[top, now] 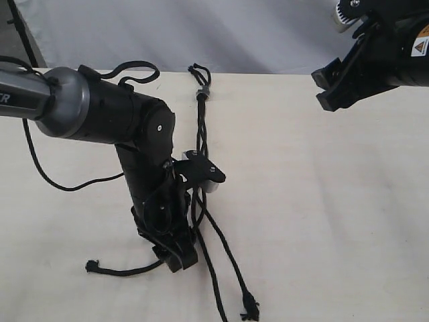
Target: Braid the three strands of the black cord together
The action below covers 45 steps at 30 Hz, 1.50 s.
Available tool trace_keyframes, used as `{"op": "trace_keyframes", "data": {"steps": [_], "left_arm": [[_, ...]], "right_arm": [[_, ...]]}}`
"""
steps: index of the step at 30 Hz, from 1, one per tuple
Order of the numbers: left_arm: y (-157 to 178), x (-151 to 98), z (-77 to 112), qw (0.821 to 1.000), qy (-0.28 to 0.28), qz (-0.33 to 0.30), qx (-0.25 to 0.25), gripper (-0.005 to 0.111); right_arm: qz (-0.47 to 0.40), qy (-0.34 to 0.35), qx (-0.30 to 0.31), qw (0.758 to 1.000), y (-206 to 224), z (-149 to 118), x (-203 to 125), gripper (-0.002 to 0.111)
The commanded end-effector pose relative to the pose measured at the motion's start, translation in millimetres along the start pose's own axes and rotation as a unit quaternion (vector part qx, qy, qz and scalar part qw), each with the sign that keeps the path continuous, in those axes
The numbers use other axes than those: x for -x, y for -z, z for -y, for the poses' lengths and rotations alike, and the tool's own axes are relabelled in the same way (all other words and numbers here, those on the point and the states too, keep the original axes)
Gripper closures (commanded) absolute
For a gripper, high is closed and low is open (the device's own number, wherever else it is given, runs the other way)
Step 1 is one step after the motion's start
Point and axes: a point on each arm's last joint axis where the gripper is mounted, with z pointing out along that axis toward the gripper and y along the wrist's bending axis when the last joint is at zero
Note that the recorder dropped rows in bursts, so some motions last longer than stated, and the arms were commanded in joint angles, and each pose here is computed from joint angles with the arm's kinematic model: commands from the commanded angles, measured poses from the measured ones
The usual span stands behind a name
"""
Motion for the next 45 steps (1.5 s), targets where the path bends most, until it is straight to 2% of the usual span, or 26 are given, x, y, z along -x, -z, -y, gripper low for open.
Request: {"op": "trace_keyframes", "data": {"steps": [1, 4, 5, 6, 7, 8, 9, 12, 13, 16, 19, 22, 26, 30, 34, 36, 38, 41, 45], "left_arm": [[27, 2, -4.5, 0.999, -0.020, -0.034, 0.034, 0.041], [64, 7, -10.8, 0.997, -0.007, 0.000, 0.078, 0.048], [91, 6, -18.8, 0.994, 0.003, 0.045, 0.098, 0.059], [118, -2, -29.6, 0.988, 0.028, 0.097, 0.119, 0.074], [131, -7, -33.5, 0.984, 0.049, 0.119, 0.126, 0.081], [153, -21, -46.0, 0.973, 0.103, 0.154, 0.139, 0.101], [159, -28, -50.6, 0.968, 0.123, 0.168, 0.143, 0.107], [180, -63, -73.7, 0.931, 0.193, 0.250, 0.183, 0.107], [178, -70, -76.4, 0.925, 0.199, 0.260, 0.190, 0.107], [190, -92, -86.0, 0.885, 0.200, 0.339, 0.250, 0.107], [208, -104, -81.9, 0.869, 0.205, 0.363, 0.268, 0.107], [211, -107, -78.2, 0.868, 0.208, 0.365, 0.263, 0.107], [208, -108, -78.1, 0.873, 0.210, 0.357, 0.260, 0.107], [208, -108, -78.0, 0.873, 0.210, 0.356, 0.259, 0.107], [208, -108, -78.0, 0.873, 0.210, 0.356, 0.259, 0.107], [208, -108, -78.0, 0.873, 0.210, 0.355, 0.259, 0.107], [208, -108, -78.0, 0.873, 0.210, 0.355, 0.259, 0.107], [208, -108, -78.0, 0.873, 0.210, 0.355, 0.259, 0.107], [208, -108, -78.0, 0.873, 0.210, 0.355, 0.259, 0.107]], "right_arm": [[0.008, -0.030, -0.001, 1.000, 3, 1, 1, 0.034], [0.007, -0.087, 0.020, 0.996, 3, -6, 3, 0.034], [0.006, -0.088, 0.036, 0.995, 4, -14, 6, 0.034], [0.005, -0.075, 0.058, 0.995, 5, -26, 11, 0.034], [0.005, -0.067, 0.071, 0.995, 7, -34, 14, 0.034], [0.014, -0.046, 0.100, 0.994, 10, -53, 21, 0.034], [0.017, -0.035, 0.117, 0.992, 13, -64, 25, 0.034], [0.004, 0.009, 0.192, 0.981, 27, -109, 32, 0.034], [0.000, 0.012, 0.204, 0.979, 30, -117, 32, 0.034], [-0.039, 0.029, 0.257, 0.965, 40, -152, 29, 0.034], [-0.088, 0.059, 0.296, 0.949, 33, -191, 18, 0.034], [-0.156, 0.069, 0.312, 0.935, 11, -227, 2, 0.034], [-0.251, 0.102, 0.314, 0.910, -18, -257, -17, 0.034], [-0.291, 0.108, 0.302, 0.902, -34, -267, -33, 0.034], [-0.305, 0.110, 0.262, 0.909, -43, -266, -40, 0.034], [-0.304, 0.109, 0.262, 0.909, -43, -266, -40, 0.035], [-0.304, 0.108, 0.263, 0.909, -45, -267, -41, 0.042], [-0.316, 0.111, 0.262, 0.905, -49, -271, -48, 0.062], [-0.333, 0.107, 0.264, 0.899, -53, -275, -56, 0.094]]}}
